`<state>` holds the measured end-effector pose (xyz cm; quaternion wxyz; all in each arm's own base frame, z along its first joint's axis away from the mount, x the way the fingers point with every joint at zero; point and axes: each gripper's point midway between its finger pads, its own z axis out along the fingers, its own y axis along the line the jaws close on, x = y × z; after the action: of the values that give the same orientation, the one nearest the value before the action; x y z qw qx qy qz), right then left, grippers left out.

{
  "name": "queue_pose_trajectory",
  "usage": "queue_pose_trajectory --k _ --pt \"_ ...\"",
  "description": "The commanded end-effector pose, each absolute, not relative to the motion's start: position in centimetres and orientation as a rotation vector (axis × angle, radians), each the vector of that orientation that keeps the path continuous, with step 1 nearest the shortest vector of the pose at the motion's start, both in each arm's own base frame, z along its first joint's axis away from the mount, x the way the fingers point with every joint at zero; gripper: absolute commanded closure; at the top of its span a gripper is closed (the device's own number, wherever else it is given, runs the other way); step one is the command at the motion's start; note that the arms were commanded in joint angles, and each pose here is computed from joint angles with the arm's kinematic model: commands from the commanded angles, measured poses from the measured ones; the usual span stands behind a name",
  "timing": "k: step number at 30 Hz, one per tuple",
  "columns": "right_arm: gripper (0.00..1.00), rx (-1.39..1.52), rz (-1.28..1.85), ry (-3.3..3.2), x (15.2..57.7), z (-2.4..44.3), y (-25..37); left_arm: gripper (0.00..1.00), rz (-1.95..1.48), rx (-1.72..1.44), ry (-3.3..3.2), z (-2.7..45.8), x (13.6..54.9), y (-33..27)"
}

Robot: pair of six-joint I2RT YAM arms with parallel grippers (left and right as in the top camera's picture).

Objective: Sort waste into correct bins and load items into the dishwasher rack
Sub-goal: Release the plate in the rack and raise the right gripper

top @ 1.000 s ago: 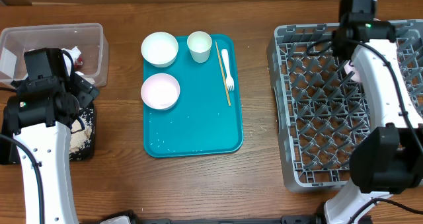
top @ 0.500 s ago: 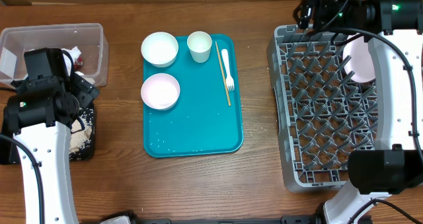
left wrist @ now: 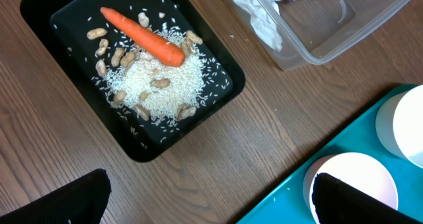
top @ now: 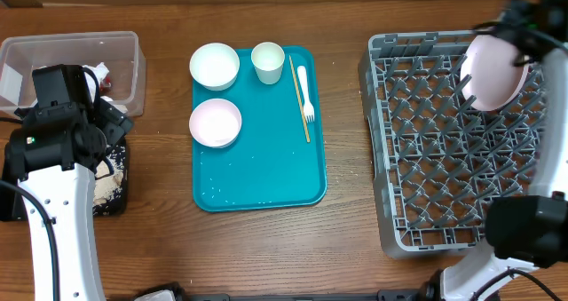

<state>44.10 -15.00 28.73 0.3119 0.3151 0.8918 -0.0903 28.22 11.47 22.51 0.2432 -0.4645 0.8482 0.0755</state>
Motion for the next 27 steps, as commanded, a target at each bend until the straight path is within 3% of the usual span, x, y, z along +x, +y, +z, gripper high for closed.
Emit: queue_pose_trajectory --k 1,3,4,18,27 --pt "0.65 0.974 -0.336 2.235 42.5 30.3 -19.9 0.0 0.221 -1.29 2.277 23.2 28.4 12.0" --pt "0.9 1.036 -0.316 2.194 41.9 30.4 -22.4 0.0 0.221 -1.29 2.277 23.2 28.4 12.0" --pt "0.96 1.048 -0.285 2.193 41.8 30.2 -22.9 0.0 0.221 -1.29 2.277 23.2 28.4 12.0" --pt "0.96 1.072 -0.062 2.383 43.8 22.4 -22.5 0.0 0.22 -1.29 2.277 23.2 28.4 12.0" --pt "0.96 0.946 0.12 2.46 44.8 21.6 -19.9 0.0 0.22 -1.29 2.277 23.2 28.4 12.0"
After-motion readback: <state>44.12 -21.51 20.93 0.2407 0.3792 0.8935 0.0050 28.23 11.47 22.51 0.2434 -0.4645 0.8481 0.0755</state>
